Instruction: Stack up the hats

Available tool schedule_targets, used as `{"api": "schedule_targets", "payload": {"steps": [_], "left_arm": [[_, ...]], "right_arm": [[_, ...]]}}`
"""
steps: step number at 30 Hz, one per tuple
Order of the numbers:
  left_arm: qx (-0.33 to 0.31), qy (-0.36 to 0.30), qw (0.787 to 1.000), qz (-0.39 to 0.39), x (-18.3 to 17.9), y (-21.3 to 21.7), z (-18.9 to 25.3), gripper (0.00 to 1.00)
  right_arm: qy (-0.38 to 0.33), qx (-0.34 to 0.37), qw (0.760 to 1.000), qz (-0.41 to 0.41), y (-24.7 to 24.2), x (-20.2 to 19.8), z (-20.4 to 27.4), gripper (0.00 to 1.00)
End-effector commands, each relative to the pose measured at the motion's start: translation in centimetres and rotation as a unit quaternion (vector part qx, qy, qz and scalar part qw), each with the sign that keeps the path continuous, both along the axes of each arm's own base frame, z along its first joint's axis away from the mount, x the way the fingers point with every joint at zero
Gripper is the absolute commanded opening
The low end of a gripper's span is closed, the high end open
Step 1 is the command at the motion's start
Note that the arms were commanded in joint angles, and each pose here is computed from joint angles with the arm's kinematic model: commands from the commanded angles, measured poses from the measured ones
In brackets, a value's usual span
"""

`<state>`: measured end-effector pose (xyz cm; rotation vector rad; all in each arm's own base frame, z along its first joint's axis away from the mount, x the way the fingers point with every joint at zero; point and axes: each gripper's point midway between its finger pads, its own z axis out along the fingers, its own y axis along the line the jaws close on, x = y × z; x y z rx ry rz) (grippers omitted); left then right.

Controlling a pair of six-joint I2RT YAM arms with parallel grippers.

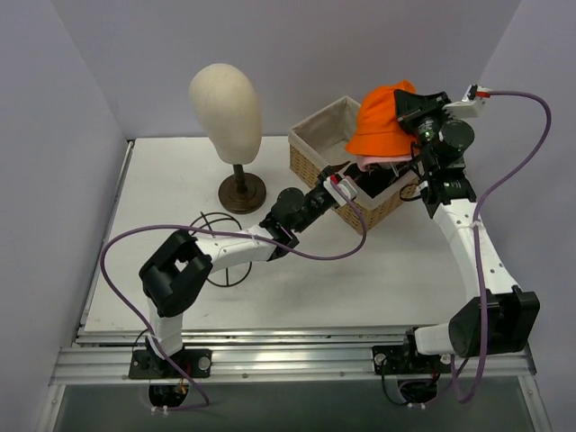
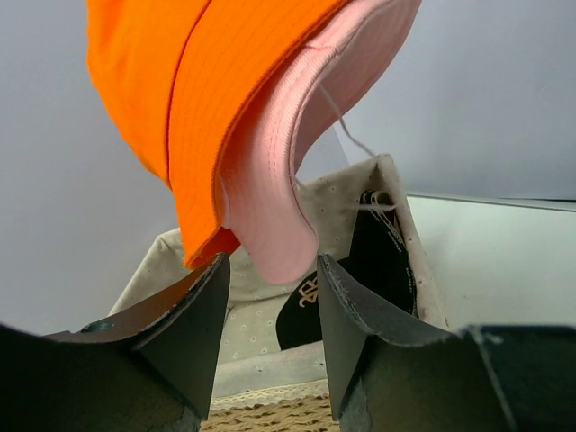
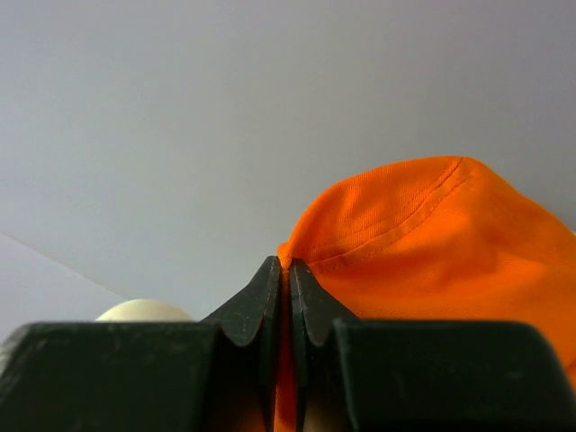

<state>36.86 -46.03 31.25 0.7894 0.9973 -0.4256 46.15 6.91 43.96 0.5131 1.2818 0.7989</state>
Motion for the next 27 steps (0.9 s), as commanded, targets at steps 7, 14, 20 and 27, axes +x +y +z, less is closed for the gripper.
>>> {"api": "schedule_targets", "payload": {"steps": [7,14,20,27], "left_arm": [[-0.05,-0.029,0.996,-0.073,-3.0,-0.7,3.6,0.52],[-0.065,-0.025,0.996,-0.048,-2.3,-0.1,4.0,0.53],[-0.079,-0.034,0.996,-0.025,-1.7,0.3,4.7,0.53],[-0.087,-0.039,0.995,-0.026,-1.4,-0.1,5.4,0.53]], "right_arm": [[-0.081,0.008,0.997,-0.002,0.2,-2.4,4.9,0.0],[-0.084,0.011,0.996,0.004,0.6,-2.5,4.8,0.0],[-0.089,0.014,0.996,0.007,0.9,-3.1,5.0,0.0],[-0.095,0.017,0.995,0.018,1.7,-3.9,5.1,0.0]]}}
